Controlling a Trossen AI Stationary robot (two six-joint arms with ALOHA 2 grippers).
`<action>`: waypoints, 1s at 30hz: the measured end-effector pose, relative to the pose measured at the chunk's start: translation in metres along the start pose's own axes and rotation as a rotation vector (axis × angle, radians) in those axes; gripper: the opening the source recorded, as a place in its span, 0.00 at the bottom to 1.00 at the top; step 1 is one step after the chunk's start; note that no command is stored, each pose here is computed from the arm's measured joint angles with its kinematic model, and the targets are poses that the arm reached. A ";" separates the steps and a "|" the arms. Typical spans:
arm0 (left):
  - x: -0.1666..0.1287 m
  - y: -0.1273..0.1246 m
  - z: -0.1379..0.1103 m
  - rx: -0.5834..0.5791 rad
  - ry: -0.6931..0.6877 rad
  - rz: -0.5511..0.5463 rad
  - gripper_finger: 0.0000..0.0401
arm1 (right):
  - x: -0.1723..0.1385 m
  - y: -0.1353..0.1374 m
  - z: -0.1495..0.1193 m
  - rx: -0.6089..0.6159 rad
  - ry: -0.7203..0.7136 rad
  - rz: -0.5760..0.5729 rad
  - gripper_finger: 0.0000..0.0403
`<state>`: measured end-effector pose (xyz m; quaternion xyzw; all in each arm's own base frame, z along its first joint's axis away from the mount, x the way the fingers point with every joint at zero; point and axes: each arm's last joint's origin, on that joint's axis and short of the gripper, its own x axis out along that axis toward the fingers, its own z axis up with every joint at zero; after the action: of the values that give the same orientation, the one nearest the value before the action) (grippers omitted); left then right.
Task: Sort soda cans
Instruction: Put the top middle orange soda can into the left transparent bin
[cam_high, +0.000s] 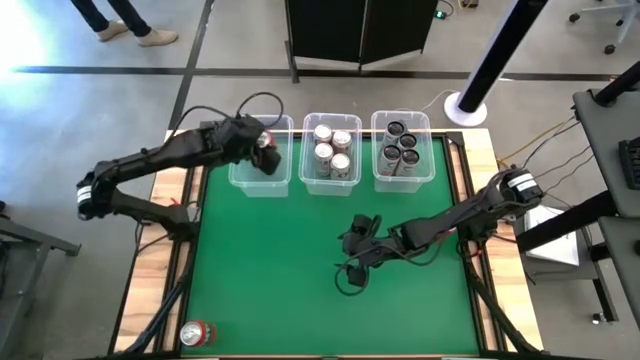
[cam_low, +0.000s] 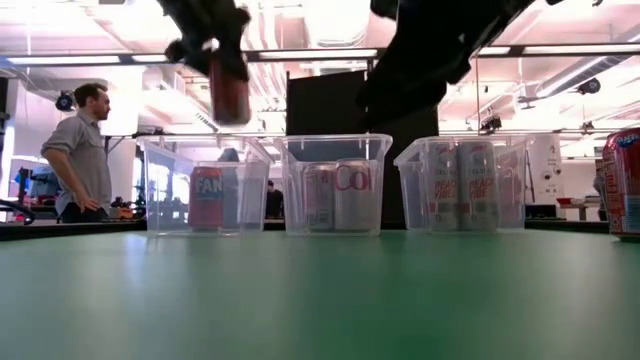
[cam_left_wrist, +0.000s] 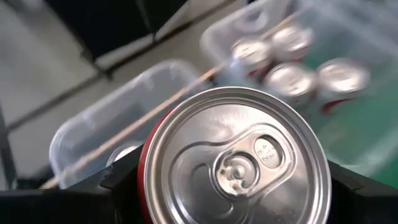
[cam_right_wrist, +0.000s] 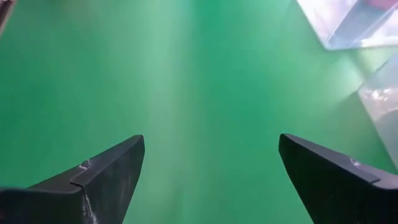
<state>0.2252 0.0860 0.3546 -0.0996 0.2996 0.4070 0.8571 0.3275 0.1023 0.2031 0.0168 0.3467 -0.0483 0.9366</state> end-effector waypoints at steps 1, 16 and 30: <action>0.007 0.006 -0.003 -0.013 0.023 0.013 0.70 | 0.003 0.000 -0.002 0.003 0.009 -0.002 0.91; 0.075 0.042 -0.042 -0.129 0.195 0.083 0.70 | 0.018 0.005 -0.014 0.008 0.065 -0.006 0.91; 0.123 0.041 -0.059 -0.202 0.300 0.097 0.70 | 0.017 0.005 -0.014 0.026 0.065 -0.005 0.91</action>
<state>0.2289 0.1669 0.2368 -0.2301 0.3864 0.4562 0.7678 0.3321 0.1066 0.1811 0.0296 0.3763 -0.0547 0.9244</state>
